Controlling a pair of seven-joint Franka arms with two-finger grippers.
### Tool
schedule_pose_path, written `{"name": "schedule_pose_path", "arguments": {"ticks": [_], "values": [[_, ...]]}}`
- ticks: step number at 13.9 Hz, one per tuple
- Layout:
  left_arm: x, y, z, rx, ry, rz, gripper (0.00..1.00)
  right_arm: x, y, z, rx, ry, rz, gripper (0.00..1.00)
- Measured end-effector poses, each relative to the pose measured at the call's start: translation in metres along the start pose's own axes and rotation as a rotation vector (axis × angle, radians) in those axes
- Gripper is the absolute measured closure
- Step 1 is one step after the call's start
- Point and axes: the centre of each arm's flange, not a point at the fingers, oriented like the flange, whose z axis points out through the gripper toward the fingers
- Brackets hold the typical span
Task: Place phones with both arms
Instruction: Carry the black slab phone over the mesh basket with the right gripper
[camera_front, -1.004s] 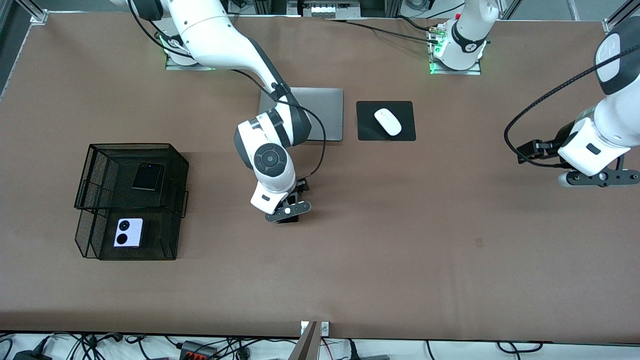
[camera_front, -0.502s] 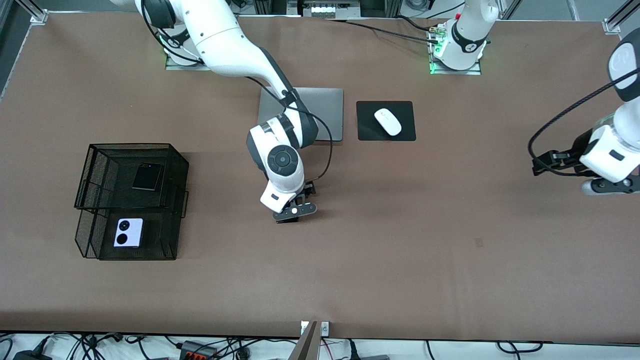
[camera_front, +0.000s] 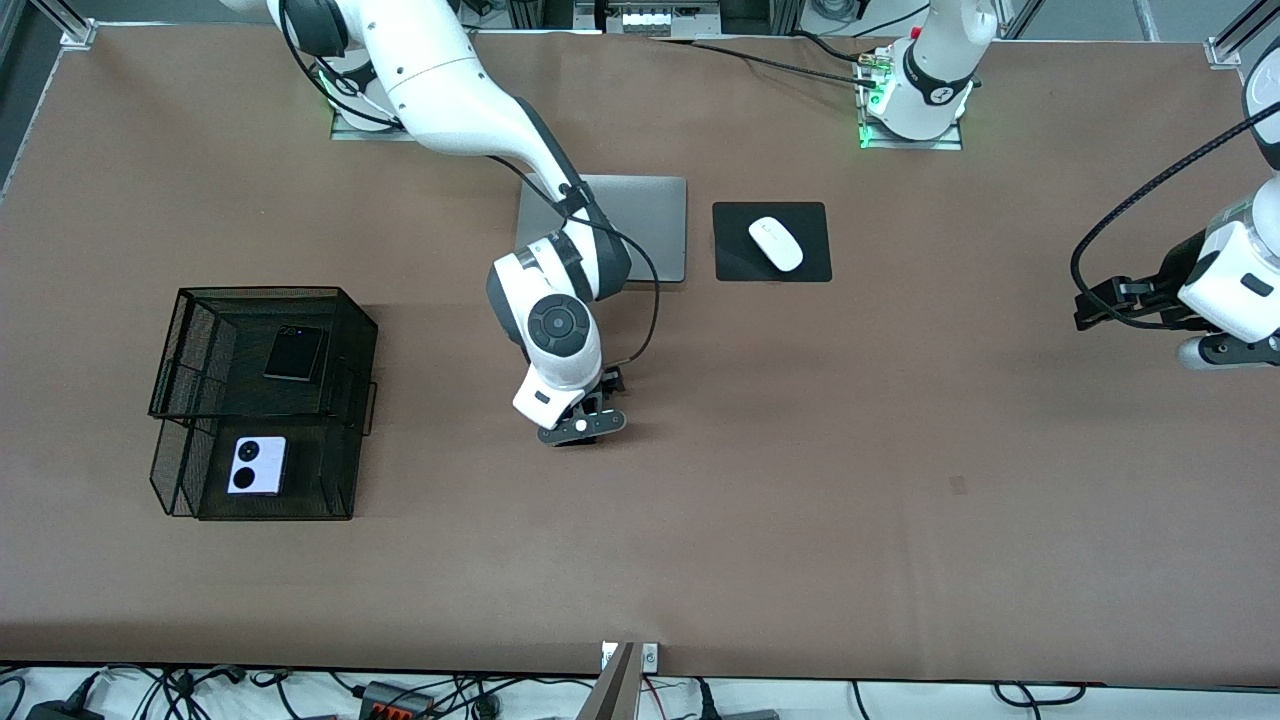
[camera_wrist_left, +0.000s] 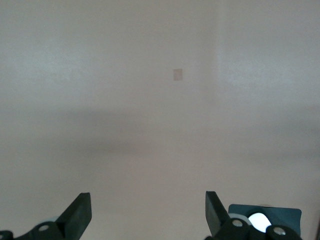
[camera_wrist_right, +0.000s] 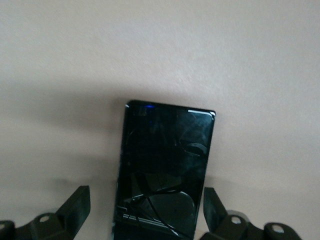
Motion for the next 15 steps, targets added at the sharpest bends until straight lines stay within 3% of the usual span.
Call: {"name": "schedule_pose_path", "arguments": {"ticks": [15], "values": [[-0.004, -0.02, -0.009, -0.036, -0.05, -0.102, 0.0, -0.006, 0.011, 0.017, 0.011, -0.043, 0.035, 0.0]]}}
